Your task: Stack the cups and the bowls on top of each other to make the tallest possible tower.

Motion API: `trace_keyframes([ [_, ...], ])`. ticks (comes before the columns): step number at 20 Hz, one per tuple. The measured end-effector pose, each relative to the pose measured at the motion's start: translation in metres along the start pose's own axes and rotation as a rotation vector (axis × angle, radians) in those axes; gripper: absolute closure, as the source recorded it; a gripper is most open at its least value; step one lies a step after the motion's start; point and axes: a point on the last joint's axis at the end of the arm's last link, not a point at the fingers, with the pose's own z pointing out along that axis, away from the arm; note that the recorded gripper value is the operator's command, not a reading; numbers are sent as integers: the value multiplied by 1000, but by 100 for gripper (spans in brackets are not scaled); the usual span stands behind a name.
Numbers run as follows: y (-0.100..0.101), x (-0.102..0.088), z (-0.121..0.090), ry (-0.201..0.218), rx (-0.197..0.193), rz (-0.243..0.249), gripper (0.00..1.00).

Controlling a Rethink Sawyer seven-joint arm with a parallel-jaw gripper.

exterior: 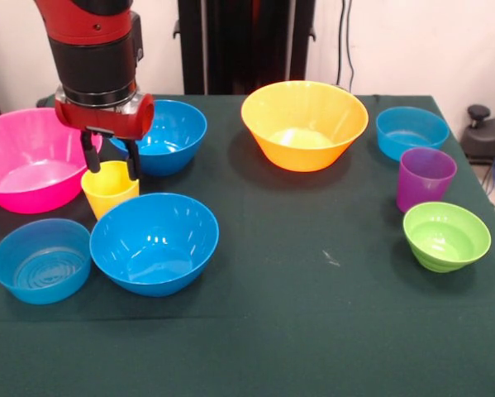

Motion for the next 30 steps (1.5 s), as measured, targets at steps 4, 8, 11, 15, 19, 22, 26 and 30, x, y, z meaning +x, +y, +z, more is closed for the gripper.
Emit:
trace_keyframes([
  [4, 6, 0, 0, 0, 0, -9, 0],
  [8, 8, 0, 0, 0, 0, -12, 0],
  [11, 9, 0, 0, 0, 0, -13, 0],
  [15, 9, 0, 0, 0, 0, -14, 0],
  [19, 9, 0, 0, 0, 0, -14, 0],
  [22, 10, 0, 0, 0, 0, -14, 0],
  [26, 10, 1, 0, 0, 2, -16, 0],
  [30, 11, 1, 0, 1, 5, -18, 0],
])
